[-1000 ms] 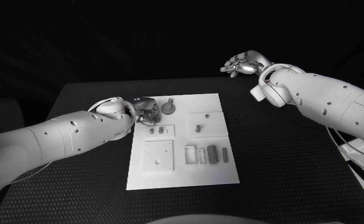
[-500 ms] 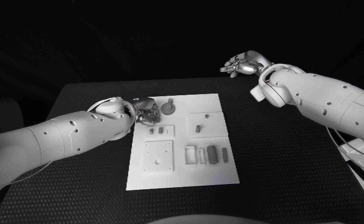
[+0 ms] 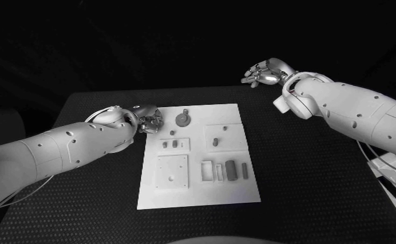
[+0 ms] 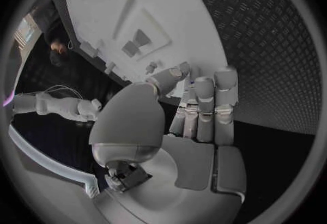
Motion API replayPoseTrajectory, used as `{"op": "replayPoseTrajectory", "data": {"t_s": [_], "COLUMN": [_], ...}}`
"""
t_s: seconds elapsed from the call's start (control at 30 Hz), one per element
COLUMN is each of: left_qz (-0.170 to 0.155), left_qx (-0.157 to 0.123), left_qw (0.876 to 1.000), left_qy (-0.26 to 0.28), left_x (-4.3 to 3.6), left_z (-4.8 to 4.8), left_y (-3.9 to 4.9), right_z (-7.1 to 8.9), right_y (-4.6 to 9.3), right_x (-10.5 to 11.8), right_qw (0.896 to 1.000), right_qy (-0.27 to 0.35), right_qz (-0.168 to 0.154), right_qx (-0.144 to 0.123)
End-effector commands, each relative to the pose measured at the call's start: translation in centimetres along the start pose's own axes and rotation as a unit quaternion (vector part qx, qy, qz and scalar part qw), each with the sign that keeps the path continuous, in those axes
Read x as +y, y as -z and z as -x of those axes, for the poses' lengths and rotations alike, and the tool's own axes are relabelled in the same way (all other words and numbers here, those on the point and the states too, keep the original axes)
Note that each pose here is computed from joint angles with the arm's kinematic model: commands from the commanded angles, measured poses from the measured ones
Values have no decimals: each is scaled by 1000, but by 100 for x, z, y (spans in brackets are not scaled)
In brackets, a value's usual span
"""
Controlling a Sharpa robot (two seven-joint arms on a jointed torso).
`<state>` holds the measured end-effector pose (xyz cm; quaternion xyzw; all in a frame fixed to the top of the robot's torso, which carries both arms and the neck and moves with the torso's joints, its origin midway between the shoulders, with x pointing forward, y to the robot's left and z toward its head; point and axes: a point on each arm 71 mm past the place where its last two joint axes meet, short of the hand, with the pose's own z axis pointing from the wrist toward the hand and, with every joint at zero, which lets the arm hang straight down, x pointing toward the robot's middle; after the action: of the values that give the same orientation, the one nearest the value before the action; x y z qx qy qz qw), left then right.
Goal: Assemble the parts on the task board
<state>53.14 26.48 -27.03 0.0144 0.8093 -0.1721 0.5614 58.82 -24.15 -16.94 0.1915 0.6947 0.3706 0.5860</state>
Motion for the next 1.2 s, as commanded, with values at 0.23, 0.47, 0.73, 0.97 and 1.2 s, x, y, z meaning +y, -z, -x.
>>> {"op": "replayPoseTrajectory", "data": {"t_s": [0.23, 0.47, 0.73, 0.97, 1.2], "left_qz": [46, 16, -23, -45, -52], "left_qx": [-105, -105, -85, -77, -79], "left_qw": [949, 896, 875, 863, 861], "left_qy": [295, 431, 477, 497, 499], "left_x": [256, 262, 99, -21, -65], "left_z": [402, 604, 649, 631, 632], "left_y": [35, 87, 121, 130, 133], "right_z": [-132, -312, -650, -879, -1072], "right_y": [51, 123, 189, 220, 222], "right_x": [0, 12, 7, -9, 6], "right_qw": [989, 974, 948, 931, 918], "right_qy": [113, 186, 286, 340, 367], "right_qz": [27, 43, 66, 70, 78], "right_qx": [91, 121, 125, 118, 128]}}
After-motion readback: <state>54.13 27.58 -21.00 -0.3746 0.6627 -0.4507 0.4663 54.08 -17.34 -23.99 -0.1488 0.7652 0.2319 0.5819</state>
